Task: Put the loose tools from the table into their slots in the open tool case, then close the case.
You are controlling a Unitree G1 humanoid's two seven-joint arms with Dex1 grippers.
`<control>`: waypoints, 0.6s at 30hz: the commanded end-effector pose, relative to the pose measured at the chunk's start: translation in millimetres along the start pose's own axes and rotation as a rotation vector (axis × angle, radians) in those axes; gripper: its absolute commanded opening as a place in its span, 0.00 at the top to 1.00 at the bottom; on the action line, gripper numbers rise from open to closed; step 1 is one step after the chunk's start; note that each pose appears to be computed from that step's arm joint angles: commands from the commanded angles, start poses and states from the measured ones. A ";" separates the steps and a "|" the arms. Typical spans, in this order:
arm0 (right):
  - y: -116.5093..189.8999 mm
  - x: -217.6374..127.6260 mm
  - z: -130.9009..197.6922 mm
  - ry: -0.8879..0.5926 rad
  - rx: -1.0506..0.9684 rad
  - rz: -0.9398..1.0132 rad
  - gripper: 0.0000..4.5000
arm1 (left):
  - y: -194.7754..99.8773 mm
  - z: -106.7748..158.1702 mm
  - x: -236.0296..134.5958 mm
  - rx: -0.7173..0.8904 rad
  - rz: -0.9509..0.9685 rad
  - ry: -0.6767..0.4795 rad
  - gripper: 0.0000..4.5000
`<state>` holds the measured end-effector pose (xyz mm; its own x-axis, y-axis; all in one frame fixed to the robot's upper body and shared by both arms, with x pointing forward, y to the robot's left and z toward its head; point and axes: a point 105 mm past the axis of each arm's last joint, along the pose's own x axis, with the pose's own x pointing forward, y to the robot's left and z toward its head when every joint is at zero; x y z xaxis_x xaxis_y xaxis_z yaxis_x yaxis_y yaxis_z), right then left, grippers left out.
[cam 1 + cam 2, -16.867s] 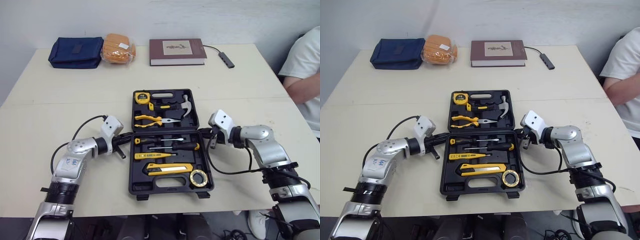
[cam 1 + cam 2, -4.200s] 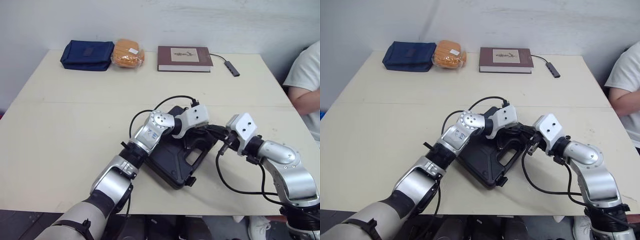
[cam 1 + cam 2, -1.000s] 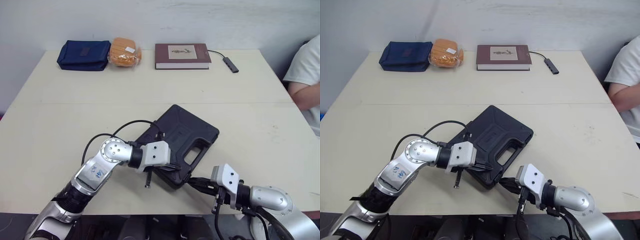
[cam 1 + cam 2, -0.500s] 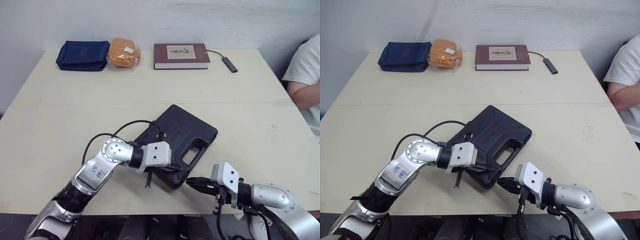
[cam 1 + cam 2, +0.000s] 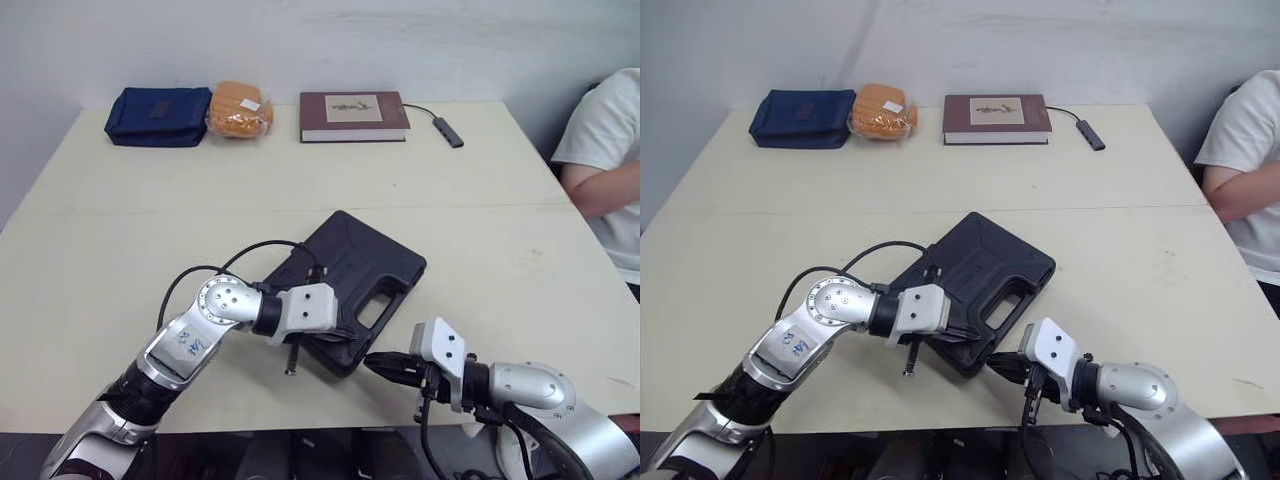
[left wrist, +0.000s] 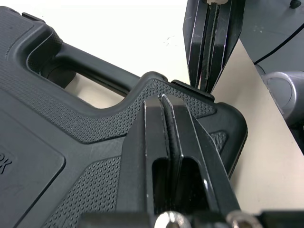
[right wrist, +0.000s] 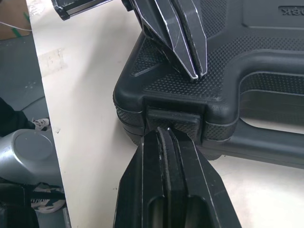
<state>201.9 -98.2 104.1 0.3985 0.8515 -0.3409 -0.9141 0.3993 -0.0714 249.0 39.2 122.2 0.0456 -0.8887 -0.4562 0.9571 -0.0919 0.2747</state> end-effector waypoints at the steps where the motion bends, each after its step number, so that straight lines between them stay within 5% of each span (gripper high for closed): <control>1: 13.3 -7.5 26.8 -0.106 -0.074 0.045 1.00 | -19.5 -55.4 6.3 -0.201 -0.045 0.138 1.00; 11: 13.0 -52.9 15.5 -0.034 -0.084 0.065 1.00 | 7.4 1.8 -34.2 -0.100 0.062 -0.277 1.00; 18: 3.6 -72.4 4.9 0.022 -0.086 0.038 1.00 | 14.5 -12.2 -54.3 -0.111 0.132 -0.221 1.00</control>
<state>171.5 -158.6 129.5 0.3724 0.8452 -0.3834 -0.9276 0.3521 -0.1248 265.7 90.3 140.3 0.1245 -0.9655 -0.2288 0.9747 0.0759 0.2102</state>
